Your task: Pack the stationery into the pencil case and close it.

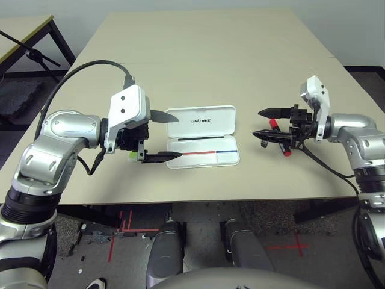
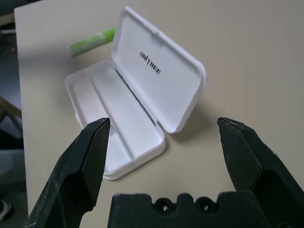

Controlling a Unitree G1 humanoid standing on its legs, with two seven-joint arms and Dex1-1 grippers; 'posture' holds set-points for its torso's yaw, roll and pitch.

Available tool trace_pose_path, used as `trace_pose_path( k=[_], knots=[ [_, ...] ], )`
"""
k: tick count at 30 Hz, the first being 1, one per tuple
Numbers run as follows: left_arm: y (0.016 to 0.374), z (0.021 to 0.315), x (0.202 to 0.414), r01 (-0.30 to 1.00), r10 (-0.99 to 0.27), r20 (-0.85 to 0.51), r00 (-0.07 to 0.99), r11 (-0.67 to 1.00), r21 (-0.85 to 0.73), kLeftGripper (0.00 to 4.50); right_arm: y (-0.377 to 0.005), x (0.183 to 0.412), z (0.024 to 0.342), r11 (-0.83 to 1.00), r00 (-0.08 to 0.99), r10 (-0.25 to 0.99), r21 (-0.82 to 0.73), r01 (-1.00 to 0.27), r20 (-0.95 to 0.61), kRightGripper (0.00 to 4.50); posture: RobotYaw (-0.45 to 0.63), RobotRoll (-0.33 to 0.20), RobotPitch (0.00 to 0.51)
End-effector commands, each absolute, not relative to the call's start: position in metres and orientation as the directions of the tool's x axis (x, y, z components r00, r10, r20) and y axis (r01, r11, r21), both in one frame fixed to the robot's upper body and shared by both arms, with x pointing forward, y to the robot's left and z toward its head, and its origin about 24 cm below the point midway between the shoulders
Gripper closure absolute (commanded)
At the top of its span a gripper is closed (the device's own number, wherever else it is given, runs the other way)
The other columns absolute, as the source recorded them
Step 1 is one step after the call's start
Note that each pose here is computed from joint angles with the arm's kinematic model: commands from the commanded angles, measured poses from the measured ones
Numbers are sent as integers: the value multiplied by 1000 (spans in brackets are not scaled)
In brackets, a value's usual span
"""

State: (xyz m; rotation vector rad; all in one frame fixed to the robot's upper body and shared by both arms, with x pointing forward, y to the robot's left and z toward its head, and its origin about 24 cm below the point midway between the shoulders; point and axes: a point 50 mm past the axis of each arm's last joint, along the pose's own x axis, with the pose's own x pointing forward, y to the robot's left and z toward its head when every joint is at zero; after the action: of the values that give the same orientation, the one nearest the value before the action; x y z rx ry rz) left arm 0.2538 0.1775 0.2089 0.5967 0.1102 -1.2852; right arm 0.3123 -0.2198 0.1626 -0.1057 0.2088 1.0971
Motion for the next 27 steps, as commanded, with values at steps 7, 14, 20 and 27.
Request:
trace_pose_path(
  k=[7,14,20,27],
  knots=[
    [174,203,256,929,-867,-409,285,146,339,32,-239,344,175,856,789,502,77,-511,-353,0,-35,0,97],
    [174,201,257,929,-862,-417,287,144,340,32,-248,342,165,911,765,393,104,-399,-511,0,-37,0,93],
    [175,199,258,929,-860,-423,287,141,343,32,-253,334,147,912,699,375,110,-394,-608,0,-37,0,86],
    [174,198,258,928,-857,-429,287,136,347,32,-258,328,127,919,649,349,109,-380,-676,0,-36,0,86]
  ],
)
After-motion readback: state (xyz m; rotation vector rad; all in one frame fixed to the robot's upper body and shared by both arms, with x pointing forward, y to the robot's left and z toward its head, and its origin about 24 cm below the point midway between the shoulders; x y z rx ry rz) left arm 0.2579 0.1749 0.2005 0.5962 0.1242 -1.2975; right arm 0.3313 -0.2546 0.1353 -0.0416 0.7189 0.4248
